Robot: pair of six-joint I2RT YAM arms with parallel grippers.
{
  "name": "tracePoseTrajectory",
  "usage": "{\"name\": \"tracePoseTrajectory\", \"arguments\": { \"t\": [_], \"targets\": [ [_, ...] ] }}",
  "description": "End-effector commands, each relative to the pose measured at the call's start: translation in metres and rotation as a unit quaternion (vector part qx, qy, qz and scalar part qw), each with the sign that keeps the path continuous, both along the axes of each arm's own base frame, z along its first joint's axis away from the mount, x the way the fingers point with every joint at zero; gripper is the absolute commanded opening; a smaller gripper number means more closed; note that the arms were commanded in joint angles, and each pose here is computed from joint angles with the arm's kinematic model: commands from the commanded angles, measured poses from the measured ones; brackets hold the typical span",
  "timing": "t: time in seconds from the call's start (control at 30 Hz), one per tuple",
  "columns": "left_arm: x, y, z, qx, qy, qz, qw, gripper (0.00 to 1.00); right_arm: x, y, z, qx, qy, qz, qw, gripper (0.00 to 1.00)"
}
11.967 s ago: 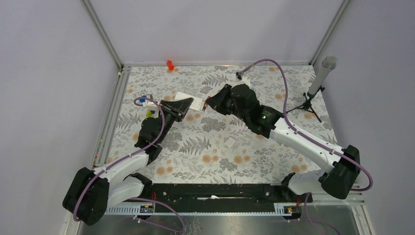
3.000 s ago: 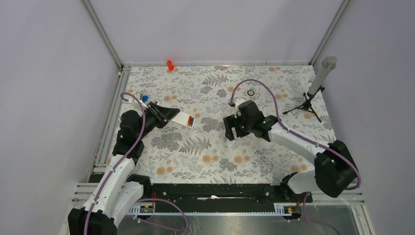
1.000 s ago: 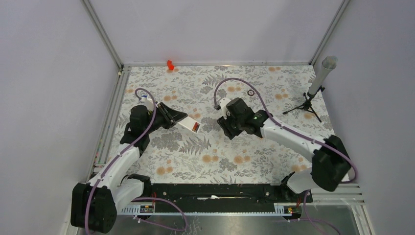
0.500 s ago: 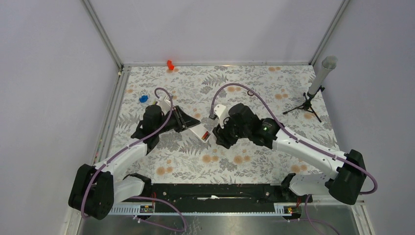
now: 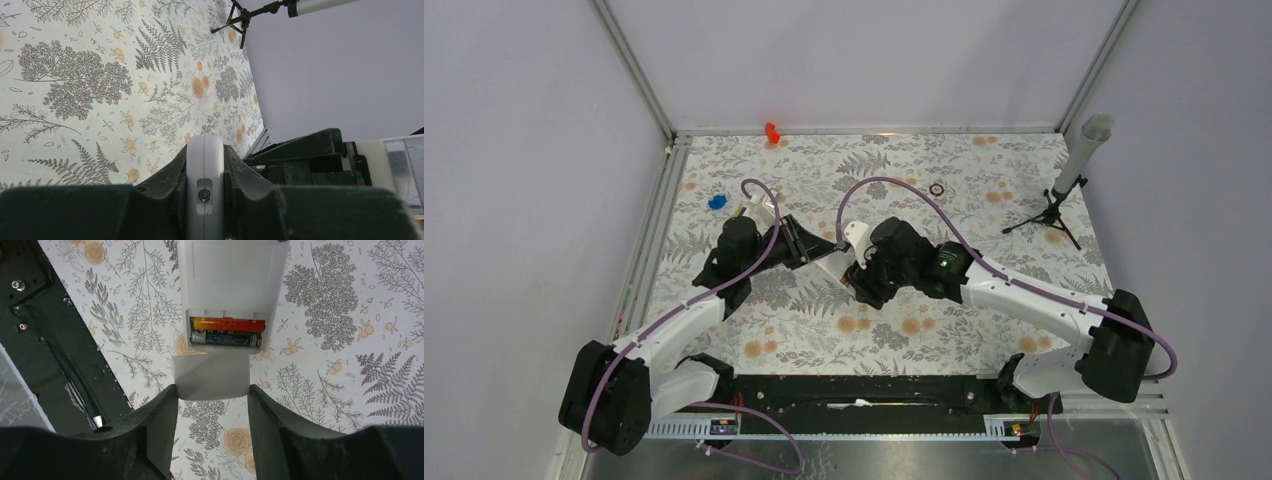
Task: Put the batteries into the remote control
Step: Pick up the battery cover at the center of the board, then load the battery cover into the remote control.
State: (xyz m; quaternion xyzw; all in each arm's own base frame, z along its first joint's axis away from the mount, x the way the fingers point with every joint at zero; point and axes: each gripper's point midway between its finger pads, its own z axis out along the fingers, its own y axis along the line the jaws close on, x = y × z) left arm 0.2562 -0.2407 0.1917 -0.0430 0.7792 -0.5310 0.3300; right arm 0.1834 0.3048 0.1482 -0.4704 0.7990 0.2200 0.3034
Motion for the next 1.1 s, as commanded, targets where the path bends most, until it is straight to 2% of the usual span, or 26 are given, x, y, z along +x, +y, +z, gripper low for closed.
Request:
{"name": "tracePoseTrajectory", "arguments": {
  "t": [0.0, 1.07],
  "targets": [
    [0.004, -0.001, 0.022, -0.011, -0.056, 0.006, 0.998, 0.00, 0.015, 0.018, 0.026, 0.032, -0.033, -0.017, 0.999, 0.37],
    [-0.004, -0.004, 0.021, -0.008, -0.066, -0.018, 0.998, 0.00, 0.032, 0.030, 0.024, 0.030, -0.047, -0.041, 0.998, 0.36]
  ]
}}
